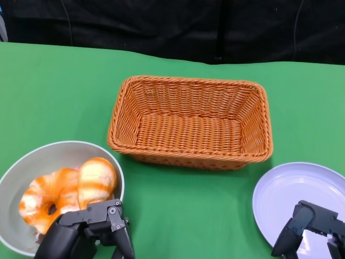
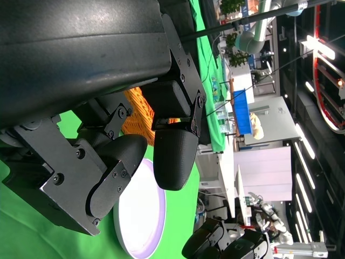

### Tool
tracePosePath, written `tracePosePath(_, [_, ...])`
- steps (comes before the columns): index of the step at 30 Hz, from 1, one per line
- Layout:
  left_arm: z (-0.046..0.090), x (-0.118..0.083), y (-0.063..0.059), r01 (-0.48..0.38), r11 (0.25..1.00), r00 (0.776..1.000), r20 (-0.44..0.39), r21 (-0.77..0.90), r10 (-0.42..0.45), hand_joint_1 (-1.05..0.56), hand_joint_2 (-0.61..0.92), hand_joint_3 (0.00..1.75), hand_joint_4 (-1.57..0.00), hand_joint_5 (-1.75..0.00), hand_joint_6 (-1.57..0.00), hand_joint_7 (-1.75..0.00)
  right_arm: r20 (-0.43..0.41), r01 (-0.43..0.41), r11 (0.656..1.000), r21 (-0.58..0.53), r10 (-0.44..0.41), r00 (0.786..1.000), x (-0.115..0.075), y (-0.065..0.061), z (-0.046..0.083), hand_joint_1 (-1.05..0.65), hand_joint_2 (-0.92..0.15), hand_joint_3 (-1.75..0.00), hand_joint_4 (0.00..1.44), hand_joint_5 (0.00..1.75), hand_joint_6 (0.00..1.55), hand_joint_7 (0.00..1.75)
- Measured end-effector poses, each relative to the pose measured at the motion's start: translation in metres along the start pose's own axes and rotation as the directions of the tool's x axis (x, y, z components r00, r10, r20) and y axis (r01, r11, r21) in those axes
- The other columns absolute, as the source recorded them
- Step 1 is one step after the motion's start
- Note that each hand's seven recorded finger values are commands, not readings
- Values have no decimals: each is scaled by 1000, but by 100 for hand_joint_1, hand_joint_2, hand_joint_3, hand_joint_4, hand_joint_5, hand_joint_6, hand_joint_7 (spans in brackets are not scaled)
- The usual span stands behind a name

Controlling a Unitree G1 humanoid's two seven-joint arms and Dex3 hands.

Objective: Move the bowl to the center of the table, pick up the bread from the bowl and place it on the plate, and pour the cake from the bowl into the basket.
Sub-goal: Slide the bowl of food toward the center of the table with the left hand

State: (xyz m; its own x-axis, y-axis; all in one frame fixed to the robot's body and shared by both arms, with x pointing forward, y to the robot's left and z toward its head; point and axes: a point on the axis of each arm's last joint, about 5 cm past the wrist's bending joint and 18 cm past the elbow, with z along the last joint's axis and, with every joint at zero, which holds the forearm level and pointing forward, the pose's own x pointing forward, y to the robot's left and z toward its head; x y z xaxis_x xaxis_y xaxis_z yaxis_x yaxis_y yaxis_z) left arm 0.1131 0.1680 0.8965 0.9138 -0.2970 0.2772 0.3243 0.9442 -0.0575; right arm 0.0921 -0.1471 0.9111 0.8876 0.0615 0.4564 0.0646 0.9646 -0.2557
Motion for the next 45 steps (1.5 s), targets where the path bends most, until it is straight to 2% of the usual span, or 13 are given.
tracePosePath(18, [-1,-1,-1,0,1000,1000,-7,-6,0,-3,26,165,-104,-161,-98,-142,3,-4,1000,2,4,1000,-3,0,-3,6,-12,-175,97,172,92,144])
tracePosePath(21, [-2,-1,1,5,1000,1000,-6,-19,-5,-3,26,162,-102,-151,-98,-132,5,-6,1000,2,6,1000,-3,1,-4,5,-11,-175,98,173,92,144])
tracePosePath(24, [-3,0,4,6,1000,1000,-4,-19,-7,-10,36,138,-92,-133,-92,-110,3,-10,1000,-8,10,1000,-2,2,-5,5,-11,-175,98,173,93,144])
tracePosePath(27, [-2,2,6,4,1000,1000,25,-1,-4,-18,49,104,-86,-110,-89,-85,5,-11,1000,-17,11,1000,-2,3,-8,5,-10,-175,98,172,93,144])
tracePosePath(32, [3,11,13,5,999,995,100,48,-9,-27,60,74,-76,-86,-79,-48,23,-15,1000,-24,15,1000,3,4,-9,4,-10,-175,99,172,94,144])
tracePosePath(34, [6,13,19,1,997,993,114,74,-9,-37,76,45,-73,-69,-74,-32,26,-17,1000,-17,18,999,4,6,-10,4,-10,-175,99,173,94,144])
tracePosePath(36, [10,13,27,-8,993,992,125,120,-7,-46,87,26,-70,-59,-69,-21,29,-21,1000,-13,21,999,4,7,-12,4,-10,-175,99,173,94,143])
tracePosePath(37, [13,13,32,-18,990,991,134,142,-2,-48,89,22,-68,-57,-68,-18,29,-21,1000,-12,22,999,3,7,-12,4,-10,-175,99,173,94,143])
tracePosePath(40, [19,12,48,-66,973,983,183,220,26,-57,92,26,-58,-49,-59,-10,30,-21,1000,-11,22,999,4,7,-12,5,-10,-175,98,172,94,143])
tracePosePath(45, [25,11,78,-133,916,970,237,380,42,-60,92,34,-50,-45,-55,-6,29,-19,1000,-5,19,999,4,7,-12,5,-10,-175,99,171,94,142])
